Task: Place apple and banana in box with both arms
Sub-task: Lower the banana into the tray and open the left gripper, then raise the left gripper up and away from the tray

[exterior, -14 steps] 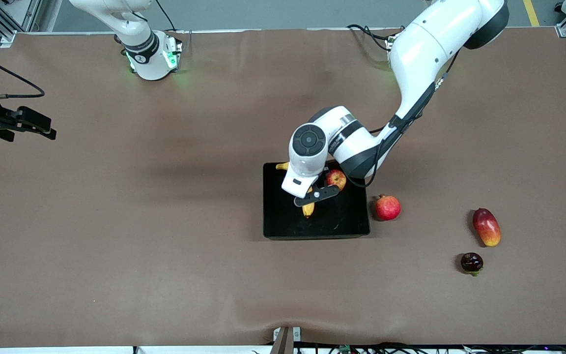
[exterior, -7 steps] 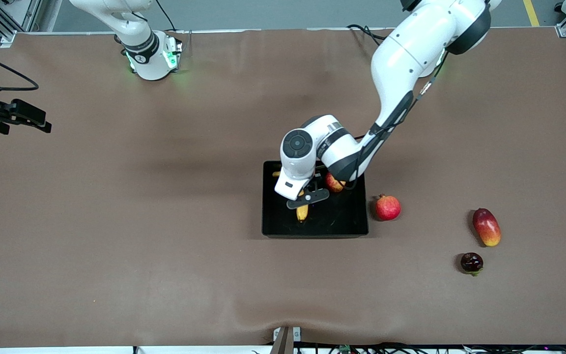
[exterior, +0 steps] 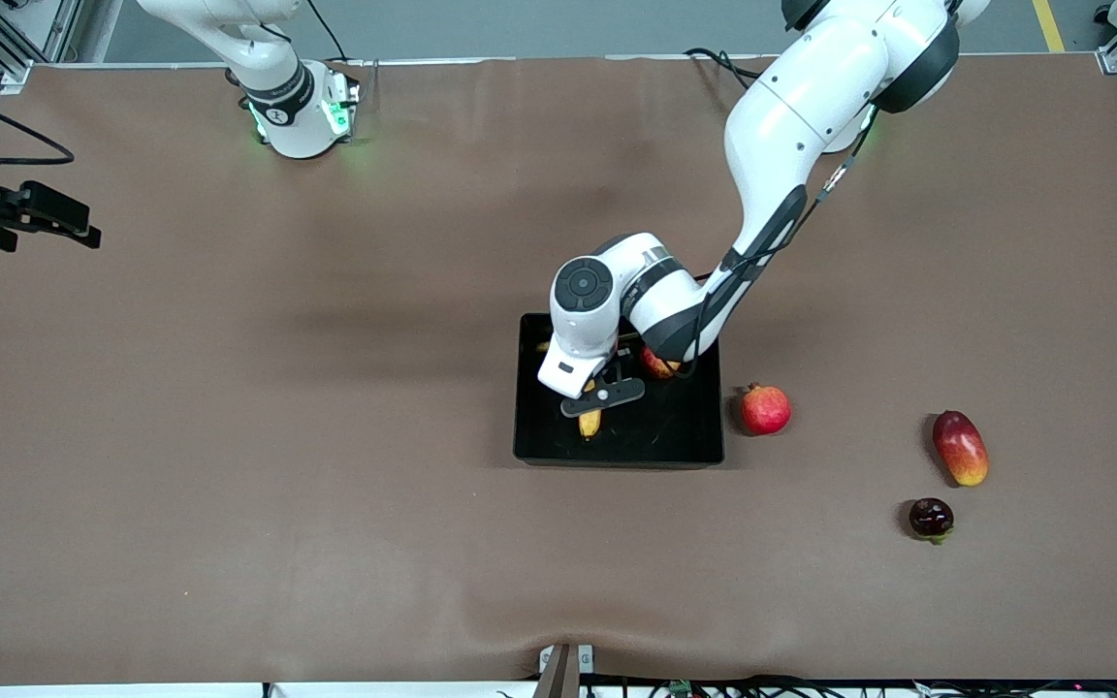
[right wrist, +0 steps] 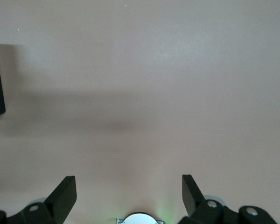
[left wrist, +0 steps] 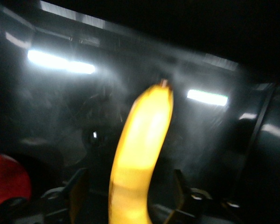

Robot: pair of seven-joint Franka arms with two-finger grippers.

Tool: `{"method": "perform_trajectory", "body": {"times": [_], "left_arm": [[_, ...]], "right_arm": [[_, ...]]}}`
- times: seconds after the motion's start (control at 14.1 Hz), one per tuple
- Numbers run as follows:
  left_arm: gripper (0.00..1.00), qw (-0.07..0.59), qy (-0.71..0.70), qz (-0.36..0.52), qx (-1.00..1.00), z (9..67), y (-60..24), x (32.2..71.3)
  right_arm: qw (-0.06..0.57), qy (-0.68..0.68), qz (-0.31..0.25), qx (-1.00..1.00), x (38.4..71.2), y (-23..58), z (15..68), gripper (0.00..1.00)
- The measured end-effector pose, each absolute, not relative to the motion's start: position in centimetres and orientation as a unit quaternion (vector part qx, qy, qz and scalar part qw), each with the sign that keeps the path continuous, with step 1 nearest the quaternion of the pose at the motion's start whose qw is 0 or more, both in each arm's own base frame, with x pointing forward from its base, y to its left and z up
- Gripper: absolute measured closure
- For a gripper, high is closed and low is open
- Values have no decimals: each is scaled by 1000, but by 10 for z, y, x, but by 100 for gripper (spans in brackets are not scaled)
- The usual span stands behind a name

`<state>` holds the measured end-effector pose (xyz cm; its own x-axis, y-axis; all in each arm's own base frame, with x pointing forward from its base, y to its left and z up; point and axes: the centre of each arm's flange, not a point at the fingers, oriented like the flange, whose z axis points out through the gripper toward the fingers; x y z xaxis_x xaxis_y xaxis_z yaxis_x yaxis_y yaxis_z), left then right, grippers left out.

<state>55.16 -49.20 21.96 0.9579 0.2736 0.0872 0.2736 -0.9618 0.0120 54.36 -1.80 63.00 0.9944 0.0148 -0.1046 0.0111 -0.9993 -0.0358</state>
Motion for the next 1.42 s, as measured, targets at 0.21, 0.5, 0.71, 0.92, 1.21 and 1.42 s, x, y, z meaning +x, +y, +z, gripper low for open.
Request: {"method": "perform_trajectory", "body": {"times": [0.21, 0.5, 0.71, 0.92, 1.21, 1.42], "left_arm": [[0, -8, -170, -84, -982, 306, -459, 588], [0, 9, -204, -91, -975, 442, -354, 624], [0, 28, -199, -68, -977, 504, -272, 632], [0, 41, -166, -47, -984, 546, -208, 628], [0, 64, -108, -31, -992, 593, -142, 612], [0, 63, -75, -21, -995, 617, -115, 592]], "right_arm": [[10, -4, 38, -999, 547, -22, 632, 0], [6, -4, 36, -999, 547, -22, 633, 0], [4, -5, 33, -999, 548, -22, 633, 0], [4, -8, 35, -999, 547, -19, 634, 0], [4, -11, 45, -999, 543, -15, 635, 0], [4, -13, 46, -999, 541, -13, 637, 0]]}}
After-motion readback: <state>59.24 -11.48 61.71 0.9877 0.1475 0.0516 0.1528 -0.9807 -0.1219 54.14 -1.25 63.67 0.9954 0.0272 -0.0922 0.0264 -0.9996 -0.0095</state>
